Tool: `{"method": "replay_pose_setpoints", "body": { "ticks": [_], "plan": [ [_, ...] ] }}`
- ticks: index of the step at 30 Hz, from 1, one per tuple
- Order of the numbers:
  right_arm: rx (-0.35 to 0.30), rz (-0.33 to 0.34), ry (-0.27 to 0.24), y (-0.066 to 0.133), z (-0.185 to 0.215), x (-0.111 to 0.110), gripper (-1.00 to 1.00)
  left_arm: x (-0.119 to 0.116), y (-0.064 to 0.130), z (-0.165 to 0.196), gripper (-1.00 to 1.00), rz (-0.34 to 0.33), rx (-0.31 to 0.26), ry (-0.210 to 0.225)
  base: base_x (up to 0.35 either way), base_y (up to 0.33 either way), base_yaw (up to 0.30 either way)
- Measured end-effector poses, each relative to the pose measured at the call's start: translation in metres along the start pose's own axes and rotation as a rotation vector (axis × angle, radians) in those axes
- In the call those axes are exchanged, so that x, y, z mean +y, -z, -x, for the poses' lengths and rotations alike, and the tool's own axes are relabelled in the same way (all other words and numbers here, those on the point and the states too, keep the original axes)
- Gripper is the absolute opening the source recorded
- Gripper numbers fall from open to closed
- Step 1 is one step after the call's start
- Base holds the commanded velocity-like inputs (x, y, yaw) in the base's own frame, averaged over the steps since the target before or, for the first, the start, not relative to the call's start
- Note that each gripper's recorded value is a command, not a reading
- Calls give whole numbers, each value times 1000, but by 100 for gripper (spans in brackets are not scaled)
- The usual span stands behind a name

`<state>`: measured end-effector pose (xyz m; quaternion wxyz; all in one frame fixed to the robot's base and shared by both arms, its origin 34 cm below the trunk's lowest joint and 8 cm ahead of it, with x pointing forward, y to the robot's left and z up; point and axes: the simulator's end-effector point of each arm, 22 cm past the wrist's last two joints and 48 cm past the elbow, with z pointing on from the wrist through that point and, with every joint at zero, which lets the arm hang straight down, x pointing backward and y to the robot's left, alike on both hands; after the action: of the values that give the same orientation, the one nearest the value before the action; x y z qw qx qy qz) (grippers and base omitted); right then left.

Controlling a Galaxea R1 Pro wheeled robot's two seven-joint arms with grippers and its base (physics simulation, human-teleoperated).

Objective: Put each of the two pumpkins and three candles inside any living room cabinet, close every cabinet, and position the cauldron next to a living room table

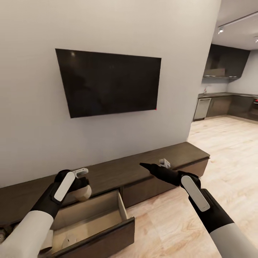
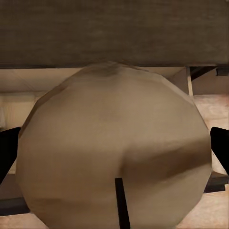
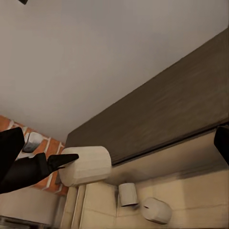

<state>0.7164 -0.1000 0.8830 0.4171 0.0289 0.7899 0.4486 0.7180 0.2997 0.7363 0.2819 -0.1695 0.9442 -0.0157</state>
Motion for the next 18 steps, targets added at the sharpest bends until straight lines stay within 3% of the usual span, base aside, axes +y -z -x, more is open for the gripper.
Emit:
{"method": "replay_pose_setpoints", "body": {
  "ticks": [6,18],
  "plan": [
    [-1,1,-1,0,0,0,100,-1,0,1,-100,-3,-2,2,141,-133,46],
    [-2,-1,1,0,-2,-4,100,0,-2,-1,-100,6,-4,0,9,-9,2]
  ]
}}
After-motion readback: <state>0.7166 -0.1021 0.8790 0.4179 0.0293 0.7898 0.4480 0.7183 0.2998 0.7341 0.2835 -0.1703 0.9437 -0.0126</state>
